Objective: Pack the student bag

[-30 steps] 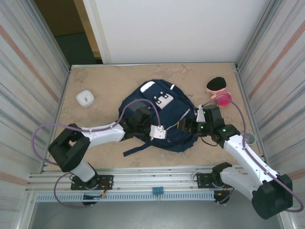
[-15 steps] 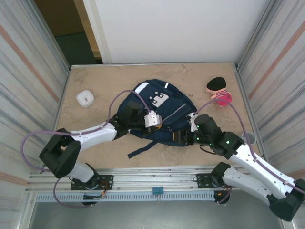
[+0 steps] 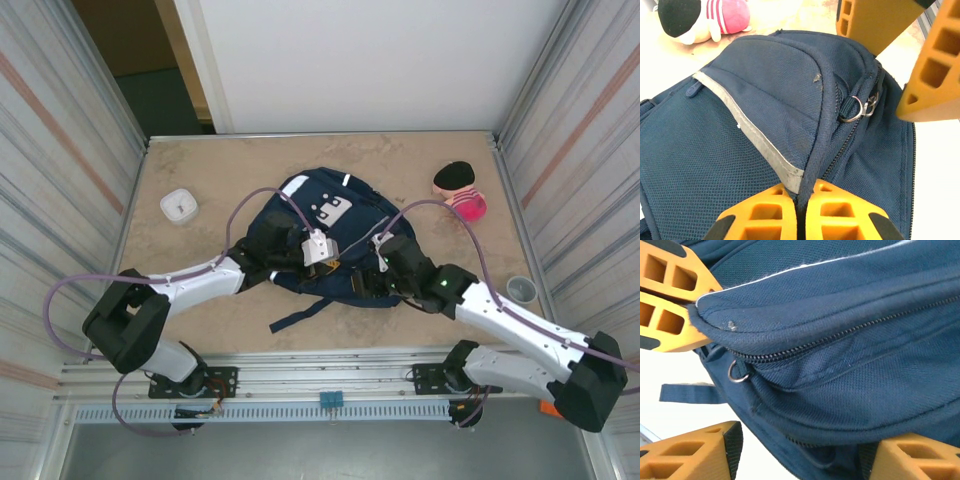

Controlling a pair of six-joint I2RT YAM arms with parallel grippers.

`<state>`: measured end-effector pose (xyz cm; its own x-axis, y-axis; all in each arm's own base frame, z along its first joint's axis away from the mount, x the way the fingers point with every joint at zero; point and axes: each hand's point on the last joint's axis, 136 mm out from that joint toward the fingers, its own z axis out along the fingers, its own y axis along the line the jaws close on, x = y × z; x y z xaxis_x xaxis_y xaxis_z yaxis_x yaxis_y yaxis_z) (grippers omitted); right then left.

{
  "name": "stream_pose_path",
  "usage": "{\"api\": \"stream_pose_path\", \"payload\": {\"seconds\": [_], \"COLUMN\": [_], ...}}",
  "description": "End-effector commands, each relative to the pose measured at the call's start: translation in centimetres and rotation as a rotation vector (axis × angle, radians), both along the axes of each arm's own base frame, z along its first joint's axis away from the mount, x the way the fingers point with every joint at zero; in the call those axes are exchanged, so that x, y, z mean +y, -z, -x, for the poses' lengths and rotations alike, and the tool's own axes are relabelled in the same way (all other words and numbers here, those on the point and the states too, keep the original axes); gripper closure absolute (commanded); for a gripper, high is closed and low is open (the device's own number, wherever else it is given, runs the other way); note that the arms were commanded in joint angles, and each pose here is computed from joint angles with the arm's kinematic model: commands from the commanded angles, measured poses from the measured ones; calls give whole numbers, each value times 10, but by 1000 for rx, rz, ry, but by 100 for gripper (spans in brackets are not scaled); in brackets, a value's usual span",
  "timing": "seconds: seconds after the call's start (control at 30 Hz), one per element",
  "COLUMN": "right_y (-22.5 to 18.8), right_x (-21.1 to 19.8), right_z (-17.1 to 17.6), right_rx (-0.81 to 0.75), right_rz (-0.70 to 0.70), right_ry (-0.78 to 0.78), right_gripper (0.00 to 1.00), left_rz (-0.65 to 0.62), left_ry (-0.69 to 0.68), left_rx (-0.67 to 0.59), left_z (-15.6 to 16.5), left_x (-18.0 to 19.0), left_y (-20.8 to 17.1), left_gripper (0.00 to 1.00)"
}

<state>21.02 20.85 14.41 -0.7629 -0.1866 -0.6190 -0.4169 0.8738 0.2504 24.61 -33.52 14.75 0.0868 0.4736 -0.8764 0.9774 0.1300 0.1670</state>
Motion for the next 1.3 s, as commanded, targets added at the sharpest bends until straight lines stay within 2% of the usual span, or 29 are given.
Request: {"api": "stream_pose_path", "payload": {"seconds": [0.0, 0.03, 0.17, 0.3, 0.53, 0.73, 0.97, 1.13, 1.27], "right_y": [-24, -22, -20, -28, -32, -29, -18, -24, -21], "right_x": [19, 18, 10, -5, -29, -40, -58, -27, -16], "right_z": [-14, -14, -18, -19, -10, -5, -14, -6, -9], "right_rx": [-72, -69, -74, -95, -54, -10, 32, 35, 18], "right_rz": [-52, -50, -30, -3, 3, 15, 19, -75, -69], "right_ry": [-67, -64, -29, 19, 48, 43, 98, -42, -75], "right_gripper": [44, 46, 67, 81, 99, 100, 100, 100, 100], "left_rz": [110, 115, 117, 77, -18, -78, -59, -37, -10], "left_ry": [38, 38, 28, -9, -94, -81, -42, -12, 11], "left_rx": [-36, -39, -43, -50, -67, -64, -53, -51, -51], "left_z": [5, 5, 2, -5, -19, -15, -4, 2, 4], "left_x": [-5, -5, -3, 3, 20, 27, 29, 28, 24], "left_y": [-39, -40, -41, -34, -16, -4, -5, -9, -15], "left_gripper": [100, 100, 100, 100, 100, 100, 100, 100, 100]}}
